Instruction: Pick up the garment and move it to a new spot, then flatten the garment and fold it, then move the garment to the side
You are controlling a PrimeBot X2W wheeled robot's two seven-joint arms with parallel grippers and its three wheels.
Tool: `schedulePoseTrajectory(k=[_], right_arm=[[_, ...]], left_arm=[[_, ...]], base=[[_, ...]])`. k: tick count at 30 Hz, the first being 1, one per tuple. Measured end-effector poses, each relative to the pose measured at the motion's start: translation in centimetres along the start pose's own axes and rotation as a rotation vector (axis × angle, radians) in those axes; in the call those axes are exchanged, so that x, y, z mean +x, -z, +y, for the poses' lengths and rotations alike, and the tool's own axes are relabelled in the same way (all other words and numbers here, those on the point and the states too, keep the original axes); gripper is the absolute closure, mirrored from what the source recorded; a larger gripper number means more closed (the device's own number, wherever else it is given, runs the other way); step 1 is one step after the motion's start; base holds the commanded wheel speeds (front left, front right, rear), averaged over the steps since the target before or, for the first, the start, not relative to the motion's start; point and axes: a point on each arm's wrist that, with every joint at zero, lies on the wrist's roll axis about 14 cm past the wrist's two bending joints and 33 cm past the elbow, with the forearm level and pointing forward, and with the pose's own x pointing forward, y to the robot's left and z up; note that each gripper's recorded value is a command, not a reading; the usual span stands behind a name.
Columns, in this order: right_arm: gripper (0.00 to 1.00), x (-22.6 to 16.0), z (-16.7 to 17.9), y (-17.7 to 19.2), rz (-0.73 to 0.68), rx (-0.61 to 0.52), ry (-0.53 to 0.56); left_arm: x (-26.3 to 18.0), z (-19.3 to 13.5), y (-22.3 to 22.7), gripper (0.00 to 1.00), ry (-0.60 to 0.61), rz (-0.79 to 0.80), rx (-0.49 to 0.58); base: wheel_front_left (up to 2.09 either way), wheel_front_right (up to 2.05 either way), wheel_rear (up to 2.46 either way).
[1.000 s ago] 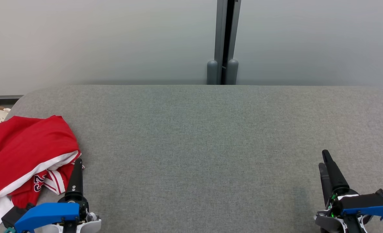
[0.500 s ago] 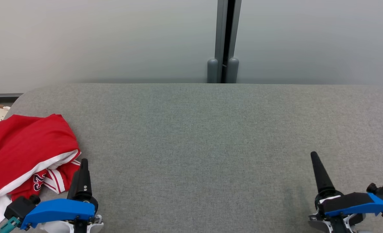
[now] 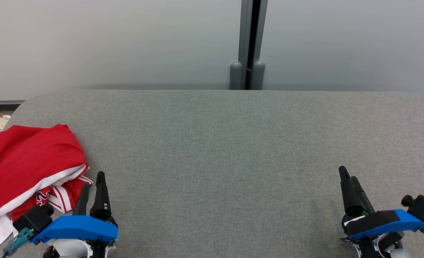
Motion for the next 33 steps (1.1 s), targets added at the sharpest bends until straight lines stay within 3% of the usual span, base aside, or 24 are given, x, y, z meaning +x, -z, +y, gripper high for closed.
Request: schedulePoseTrajectory(k=[20, 33], right_arm=[[0.0, 0.0, 0.0, 0.8, 0.013, -0.297, -0.017], [0.0, -0.1, -0.1, 1.3, 0.017, -0.442, -0.029]], left_arm=[[0.0, -1.1, 1.1, 0.0, 0.057, 0.022, 0.325], [-0.2, -1.1, 2.2, 0.0, 0.072, 0.038, 0.462]], base=[[0.0, 0.0, 0.0], [0.0, 0.0, 0.0]])
